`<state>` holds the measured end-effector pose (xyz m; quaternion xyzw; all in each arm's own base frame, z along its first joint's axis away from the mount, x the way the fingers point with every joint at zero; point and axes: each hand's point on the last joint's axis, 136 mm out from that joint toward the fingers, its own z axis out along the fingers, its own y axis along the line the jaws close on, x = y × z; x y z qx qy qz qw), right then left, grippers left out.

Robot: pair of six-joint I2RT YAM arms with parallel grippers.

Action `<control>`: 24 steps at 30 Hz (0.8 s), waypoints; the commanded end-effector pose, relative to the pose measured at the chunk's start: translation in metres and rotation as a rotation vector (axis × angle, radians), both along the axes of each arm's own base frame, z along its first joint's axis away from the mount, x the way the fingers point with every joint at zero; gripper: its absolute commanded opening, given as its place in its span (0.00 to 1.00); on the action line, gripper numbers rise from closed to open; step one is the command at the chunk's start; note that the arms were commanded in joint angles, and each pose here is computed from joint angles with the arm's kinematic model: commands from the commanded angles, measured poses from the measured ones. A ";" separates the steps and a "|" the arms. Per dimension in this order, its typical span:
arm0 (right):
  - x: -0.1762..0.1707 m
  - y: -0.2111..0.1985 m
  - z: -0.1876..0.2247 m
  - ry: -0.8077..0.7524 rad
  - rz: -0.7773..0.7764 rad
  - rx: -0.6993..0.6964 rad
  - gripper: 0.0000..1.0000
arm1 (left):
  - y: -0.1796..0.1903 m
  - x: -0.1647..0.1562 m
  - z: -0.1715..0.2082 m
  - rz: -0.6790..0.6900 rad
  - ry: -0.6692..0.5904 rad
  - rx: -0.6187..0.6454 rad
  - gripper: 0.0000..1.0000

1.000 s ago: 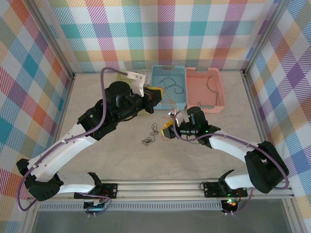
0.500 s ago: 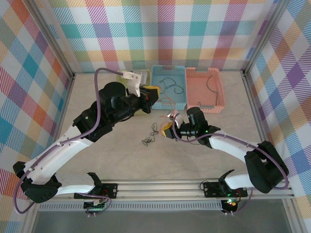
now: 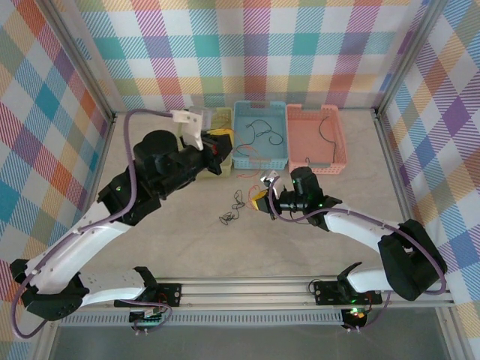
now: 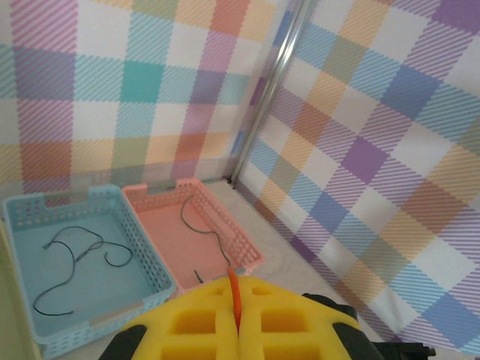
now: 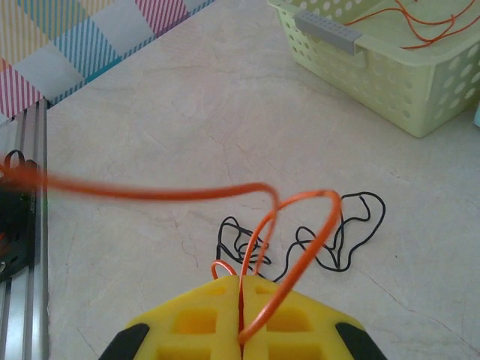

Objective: Untangle the cables

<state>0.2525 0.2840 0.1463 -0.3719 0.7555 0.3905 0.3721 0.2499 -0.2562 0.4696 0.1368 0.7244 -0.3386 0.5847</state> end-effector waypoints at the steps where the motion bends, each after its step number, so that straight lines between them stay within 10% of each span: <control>1: 0.003 -0.002 0.010 -0.021 -0.009 0.039 0.05 | 0.022 -0.004 0.005 0.061 -0.037 0.019 0.00; 24: 0.069 -0.062 -0.017 0.274 -0.308 0.185 0.00 | 0.124 -0.044 0.028 0.268 -0.124 0.004 0.00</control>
